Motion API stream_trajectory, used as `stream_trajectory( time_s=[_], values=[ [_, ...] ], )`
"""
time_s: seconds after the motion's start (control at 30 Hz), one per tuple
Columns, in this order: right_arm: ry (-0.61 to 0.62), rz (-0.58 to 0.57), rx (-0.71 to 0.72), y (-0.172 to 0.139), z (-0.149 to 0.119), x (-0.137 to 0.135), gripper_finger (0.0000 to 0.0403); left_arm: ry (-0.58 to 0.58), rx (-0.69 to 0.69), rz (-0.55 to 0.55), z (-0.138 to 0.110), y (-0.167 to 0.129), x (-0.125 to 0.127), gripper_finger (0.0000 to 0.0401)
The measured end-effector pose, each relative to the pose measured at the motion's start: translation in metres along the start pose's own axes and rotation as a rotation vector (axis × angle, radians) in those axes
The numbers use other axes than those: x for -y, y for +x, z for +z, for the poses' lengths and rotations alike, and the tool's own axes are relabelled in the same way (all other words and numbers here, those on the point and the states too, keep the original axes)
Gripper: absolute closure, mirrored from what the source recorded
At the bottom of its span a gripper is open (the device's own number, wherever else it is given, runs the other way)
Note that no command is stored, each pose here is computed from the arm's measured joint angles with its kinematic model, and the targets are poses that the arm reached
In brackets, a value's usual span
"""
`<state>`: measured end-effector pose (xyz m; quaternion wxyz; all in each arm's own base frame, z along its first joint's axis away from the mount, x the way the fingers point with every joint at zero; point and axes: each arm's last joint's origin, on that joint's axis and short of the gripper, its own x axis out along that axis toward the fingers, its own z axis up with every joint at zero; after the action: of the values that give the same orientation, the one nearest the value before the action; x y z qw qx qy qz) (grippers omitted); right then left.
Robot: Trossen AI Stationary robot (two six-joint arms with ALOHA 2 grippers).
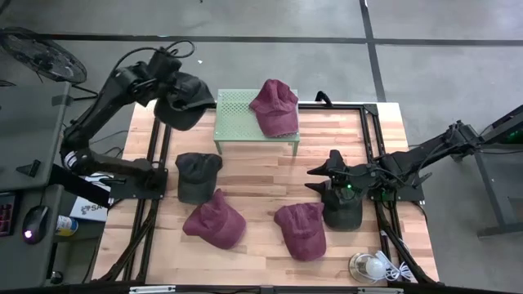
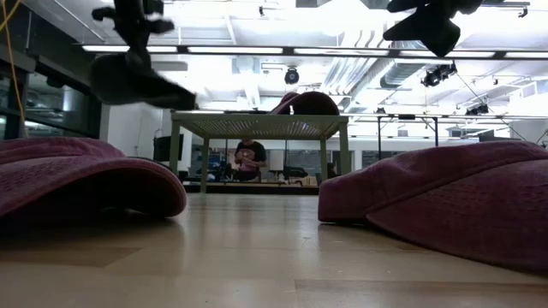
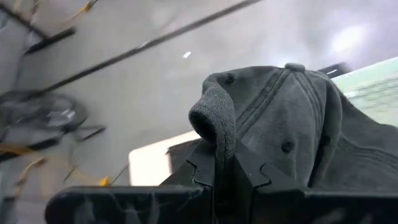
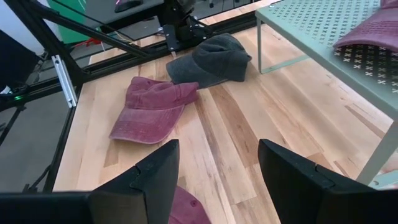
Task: Pick & Place hat
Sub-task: Put the top left black cap on the left side of the shelf
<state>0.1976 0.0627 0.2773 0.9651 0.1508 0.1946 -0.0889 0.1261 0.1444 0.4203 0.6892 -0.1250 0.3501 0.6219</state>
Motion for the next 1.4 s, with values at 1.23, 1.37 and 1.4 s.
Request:
stream_trajectory(
  time_s=[1.23, 1.37, 1.4],
  values=[
    [-0.628, -0.334, 0.436, 0.081, -0.002, -0.046, 0.0192, 0.047, 0.824, -1.417, -0.010, -0.122, 0.102, 0.0388],
    [-0.734, -0.457, 0.502, 0.093, -0.002, -0.046, 0.0192, -0.026, 0.880, -1.462, -0.016, -0.113, 0.114, 0.0388],
    [-0.756, -0.473, 0.522, 0.095, -0.002, -0.045, 0.0192, -0.033, 0.889, -1.465, -0.018, -0.111, 0.116, 0.0388]
  ],
)
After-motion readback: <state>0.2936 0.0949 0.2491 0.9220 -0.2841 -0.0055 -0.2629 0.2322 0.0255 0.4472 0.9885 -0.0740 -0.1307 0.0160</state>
